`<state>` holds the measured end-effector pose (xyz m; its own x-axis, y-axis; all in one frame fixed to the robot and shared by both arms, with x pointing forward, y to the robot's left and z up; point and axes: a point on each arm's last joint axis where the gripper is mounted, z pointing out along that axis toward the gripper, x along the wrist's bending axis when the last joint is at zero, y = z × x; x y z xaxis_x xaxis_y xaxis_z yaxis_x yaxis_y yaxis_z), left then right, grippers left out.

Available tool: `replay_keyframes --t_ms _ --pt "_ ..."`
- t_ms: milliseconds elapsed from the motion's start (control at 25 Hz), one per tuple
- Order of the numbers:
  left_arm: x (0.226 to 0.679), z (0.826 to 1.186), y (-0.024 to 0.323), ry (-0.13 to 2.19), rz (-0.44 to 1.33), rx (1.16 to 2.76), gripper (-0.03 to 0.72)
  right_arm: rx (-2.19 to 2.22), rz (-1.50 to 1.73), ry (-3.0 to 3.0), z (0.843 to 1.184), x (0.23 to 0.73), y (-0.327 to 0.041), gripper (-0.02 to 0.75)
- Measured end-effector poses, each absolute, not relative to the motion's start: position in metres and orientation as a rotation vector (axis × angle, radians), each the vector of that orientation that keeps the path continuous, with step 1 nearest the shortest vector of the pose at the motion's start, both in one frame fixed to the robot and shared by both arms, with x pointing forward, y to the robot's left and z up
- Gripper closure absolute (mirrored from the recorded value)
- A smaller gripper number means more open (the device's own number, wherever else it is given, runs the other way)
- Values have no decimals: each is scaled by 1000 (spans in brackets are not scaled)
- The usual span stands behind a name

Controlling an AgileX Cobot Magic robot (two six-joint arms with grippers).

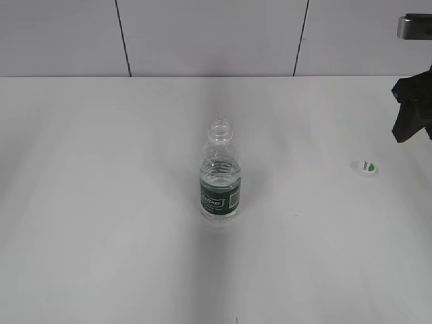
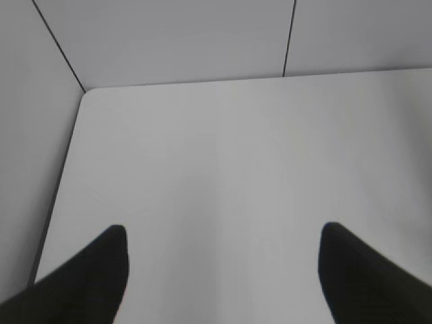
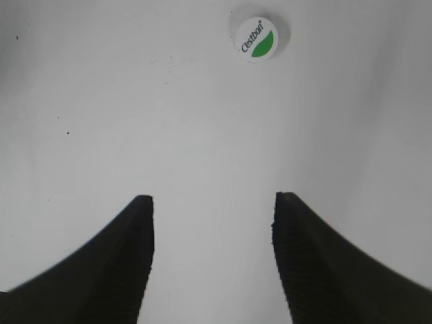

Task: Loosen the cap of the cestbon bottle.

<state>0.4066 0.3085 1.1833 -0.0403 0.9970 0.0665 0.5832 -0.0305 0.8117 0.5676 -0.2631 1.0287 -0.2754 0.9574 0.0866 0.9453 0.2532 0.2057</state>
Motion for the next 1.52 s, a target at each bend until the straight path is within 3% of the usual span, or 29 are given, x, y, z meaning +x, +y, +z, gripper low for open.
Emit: replay_keyframes --t_ms 160,720,1200,1520 --pt "354 1194 308 1619 991 1600 158 1856 336 2442 1029 568 -263 312" --pt "247 1141 308 1579 1043 1538 158 1856 337 2442 1029 568 -263 312" --pt "216 1088 305 1530 1039 1509 158 1821 391 2406 1048 559 -264 312" --pt "214 1080 303 1514 1016 1500 159 1761 429 2357 1071 548 -266 312"
